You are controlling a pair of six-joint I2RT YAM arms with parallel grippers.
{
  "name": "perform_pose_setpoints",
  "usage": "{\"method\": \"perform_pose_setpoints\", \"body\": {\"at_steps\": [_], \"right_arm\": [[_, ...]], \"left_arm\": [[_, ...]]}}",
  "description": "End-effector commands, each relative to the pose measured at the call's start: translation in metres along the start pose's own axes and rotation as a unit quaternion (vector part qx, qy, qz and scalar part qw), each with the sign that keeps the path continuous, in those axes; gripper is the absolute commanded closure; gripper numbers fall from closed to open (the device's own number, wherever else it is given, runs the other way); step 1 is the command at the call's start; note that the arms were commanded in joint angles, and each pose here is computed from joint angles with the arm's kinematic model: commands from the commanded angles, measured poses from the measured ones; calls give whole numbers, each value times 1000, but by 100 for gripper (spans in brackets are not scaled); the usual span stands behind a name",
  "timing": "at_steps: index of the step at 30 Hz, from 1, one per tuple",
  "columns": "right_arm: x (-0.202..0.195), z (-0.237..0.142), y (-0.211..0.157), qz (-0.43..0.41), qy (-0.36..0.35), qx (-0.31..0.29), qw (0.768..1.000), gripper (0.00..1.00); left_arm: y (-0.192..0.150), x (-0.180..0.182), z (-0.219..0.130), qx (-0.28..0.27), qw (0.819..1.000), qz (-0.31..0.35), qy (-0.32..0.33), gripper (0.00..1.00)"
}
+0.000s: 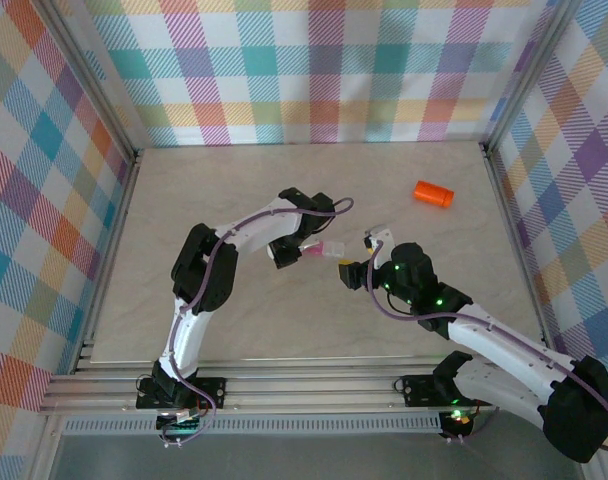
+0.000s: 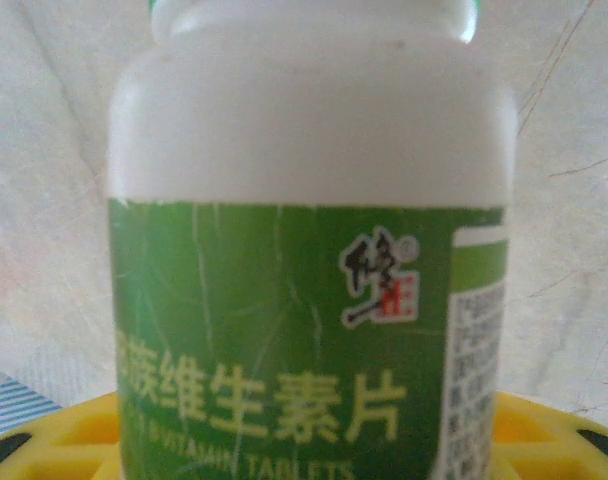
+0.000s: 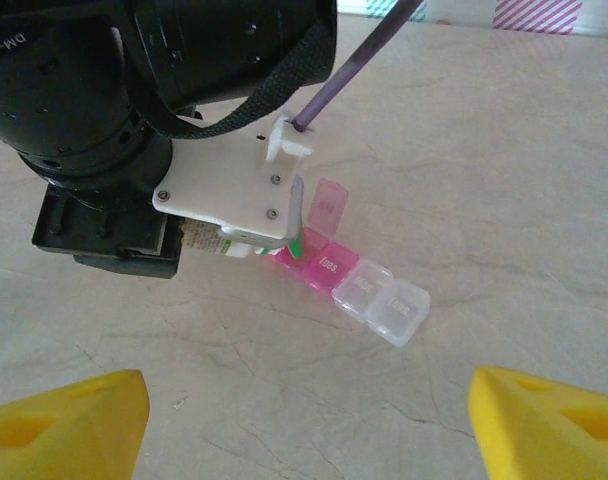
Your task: Sort the pills into containers
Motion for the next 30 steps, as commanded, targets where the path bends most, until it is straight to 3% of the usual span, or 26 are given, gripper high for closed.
{"method": "perform_pose_setpoints", "body": {"at_steps": [1, 8, 19, 30], "right_arm": [[6, -5, 13, 7, 14, -17, 1000, 17], [7, -4, 13, 8, 15, -17, 1000, 17], [7, -4, 12, 8, 16, -15, 1000, 18], [7, -2, 12, 10, 18, -13, 1000, 17]], "left_arm": [[-1, 9, -12, 9, 1000, 10, 22, 100], [10, 9, -37, -30, 999, 22, 22, 100], [33, 0, -25, -38, 998, 54, 20, 100], [33, -12, -12, -40, 997, 62, -11, 100]]}}
Point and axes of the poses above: each hand's point on the last joint's axis, 136 mm out from that joint toward the fingers, its own z axis out along the fingers, its own x axis along the line the jaws close on, y = z × x, the point moved 1 cm from there along -z, back along the fingers, and after that the axes turned 8 degrees about z, right-handed, at the moved point
